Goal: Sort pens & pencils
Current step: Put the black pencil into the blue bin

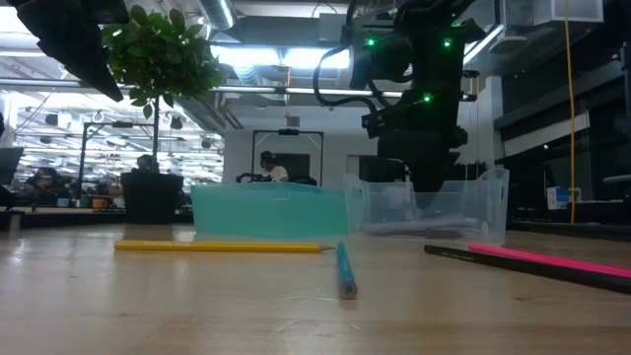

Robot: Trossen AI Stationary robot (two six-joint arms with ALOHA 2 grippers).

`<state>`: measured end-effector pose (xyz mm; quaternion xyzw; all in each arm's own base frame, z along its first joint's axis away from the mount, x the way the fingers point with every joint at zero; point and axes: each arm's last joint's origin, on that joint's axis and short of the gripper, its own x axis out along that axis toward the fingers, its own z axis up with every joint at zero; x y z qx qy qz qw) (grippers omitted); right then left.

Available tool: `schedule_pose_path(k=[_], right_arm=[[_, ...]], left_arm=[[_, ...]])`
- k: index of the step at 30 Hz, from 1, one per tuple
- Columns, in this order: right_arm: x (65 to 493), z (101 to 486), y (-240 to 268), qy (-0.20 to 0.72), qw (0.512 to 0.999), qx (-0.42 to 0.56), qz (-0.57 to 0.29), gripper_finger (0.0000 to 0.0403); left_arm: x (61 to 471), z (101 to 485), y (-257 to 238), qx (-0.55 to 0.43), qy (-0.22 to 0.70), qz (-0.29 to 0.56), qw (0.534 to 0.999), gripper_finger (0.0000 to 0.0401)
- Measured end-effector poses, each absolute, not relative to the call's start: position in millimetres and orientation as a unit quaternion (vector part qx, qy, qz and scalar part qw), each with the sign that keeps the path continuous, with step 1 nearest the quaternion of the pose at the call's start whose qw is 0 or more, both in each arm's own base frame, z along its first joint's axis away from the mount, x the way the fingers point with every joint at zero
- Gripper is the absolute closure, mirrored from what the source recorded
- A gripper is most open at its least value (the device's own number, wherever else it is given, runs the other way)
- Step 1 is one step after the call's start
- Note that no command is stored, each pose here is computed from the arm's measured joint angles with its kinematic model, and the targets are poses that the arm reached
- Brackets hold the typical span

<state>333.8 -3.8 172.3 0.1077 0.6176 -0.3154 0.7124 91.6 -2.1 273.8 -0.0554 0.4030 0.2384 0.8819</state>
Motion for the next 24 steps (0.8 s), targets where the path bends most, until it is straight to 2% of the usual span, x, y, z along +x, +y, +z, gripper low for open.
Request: schedule_pose_path(k=[17,24], right_arm=[[333.5,172.7,-3.8,0.618,0.7,0.157,-0.322,0.0336],[342.3,206.2,-9.0,0.606,0.703,0.126,-0.35,0.0336]], left_arm=[[91.5,273.8,-2.1,-0.055,0.403,0.239,0.882,0.0286],[91.5,273.8,-2.1,-0.055,0.403,0.239,0.882,0.0286]])
